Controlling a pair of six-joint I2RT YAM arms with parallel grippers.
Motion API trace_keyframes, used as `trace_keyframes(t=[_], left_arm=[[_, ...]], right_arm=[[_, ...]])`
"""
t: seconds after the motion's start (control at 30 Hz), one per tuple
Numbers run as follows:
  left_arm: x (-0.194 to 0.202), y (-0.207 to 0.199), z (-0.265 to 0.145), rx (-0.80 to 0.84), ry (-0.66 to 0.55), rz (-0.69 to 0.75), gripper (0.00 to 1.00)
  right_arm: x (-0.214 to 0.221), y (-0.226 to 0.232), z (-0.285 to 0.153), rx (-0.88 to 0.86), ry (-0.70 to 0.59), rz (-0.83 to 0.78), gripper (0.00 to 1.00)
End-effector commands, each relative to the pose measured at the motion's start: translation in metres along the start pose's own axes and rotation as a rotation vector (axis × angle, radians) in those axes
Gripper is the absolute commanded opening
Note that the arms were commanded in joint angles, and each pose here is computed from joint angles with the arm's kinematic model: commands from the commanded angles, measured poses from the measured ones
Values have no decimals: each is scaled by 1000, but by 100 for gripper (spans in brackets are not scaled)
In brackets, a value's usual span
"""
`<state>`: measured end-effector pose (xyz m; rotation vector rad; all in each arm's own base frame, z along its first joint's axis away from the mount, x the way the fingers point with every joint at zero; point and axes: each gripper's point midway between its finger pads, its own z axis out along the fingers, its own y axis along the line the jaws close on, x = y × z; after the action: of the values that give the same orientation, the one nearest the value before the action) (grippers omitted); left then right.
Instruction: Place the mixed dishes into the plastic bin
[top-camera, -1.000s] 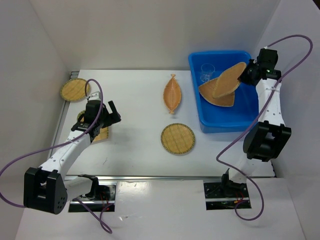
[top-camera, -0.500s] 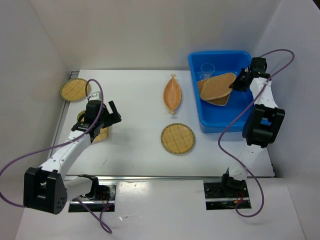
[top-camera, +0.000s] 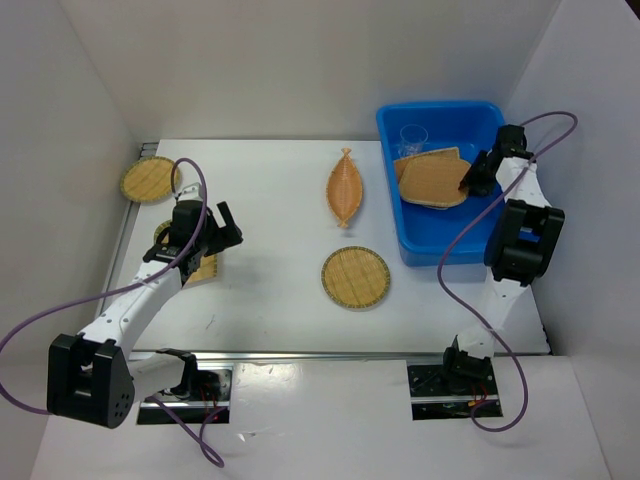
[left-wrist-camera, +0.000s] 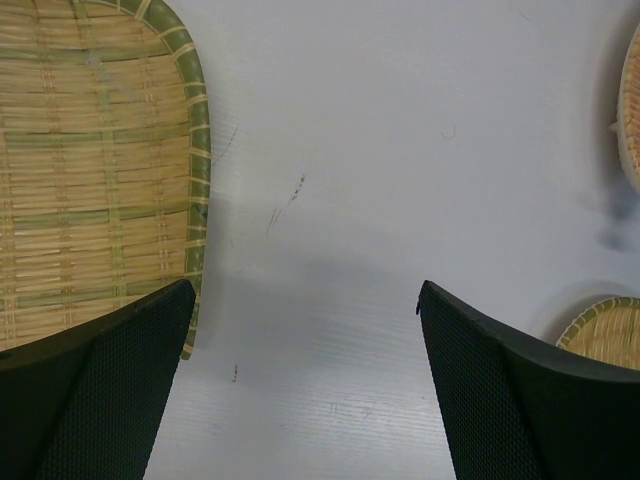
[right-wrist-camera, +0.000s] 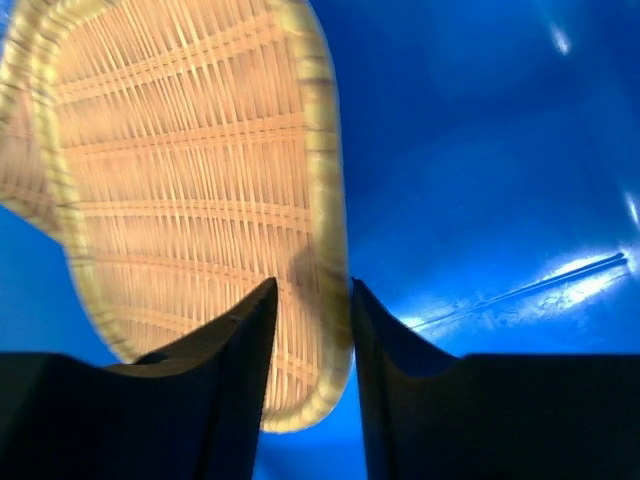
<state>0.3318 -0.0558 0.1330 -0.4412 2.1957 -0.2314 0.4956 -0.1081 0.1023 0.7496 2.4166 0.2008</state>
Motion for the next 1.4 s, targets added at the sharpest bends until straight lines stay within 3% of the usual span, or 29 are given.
trace_keyframes(t=[0.0,0.17,0.4,0.53,0.57,0.63,0.67,0.87,0.97,1.07,1.23,1.27,1.37], left_arm=[[-3,-1,3,-1,-19,-10,100],[-3,-1,3,-1,-19,-10,100],[-1,0,5,-5,-11,1,100],[0,-2,5,7,-4,1,100],[-2,-5,6,15,-1,10,100],[-8,-8,6,21,-11,9,100],[-17,-14,6,29,-25,7,100],[-51,-21,20,-25,-34,86,97],[-55,-9,33,-90,0,144,94],[-53,17,49,-172,55,188,93],[-70,60,66,-320,97,178,92],[-59,71,68,-355,146,179,91],[-56,93,62,-445,142,196,91]], right_arm=[[-21,4,-5,4,-56,-19,42],[-50,6,-11,23,-144,-17,58],[-106,5,-40,117,-310,25,69],[-121,37,-94,-1,-425,-23,71],[-126,56,-131,-61,-490,-58,74],[-102,95,-150,-227,-466,-152,76],[-100,115,-179,-310,-511,-185,77],[26,238,-182,-582,-305,-456,80],[91,267,-150,-621,-166,-520,80],[129,286,-123,-659,-71,-551,80],[150,292,-102,-665,-7,-577,80],[150,292,-102,-665,-7,-577,80],[152,296,-108,-682,-23,-585,80]])
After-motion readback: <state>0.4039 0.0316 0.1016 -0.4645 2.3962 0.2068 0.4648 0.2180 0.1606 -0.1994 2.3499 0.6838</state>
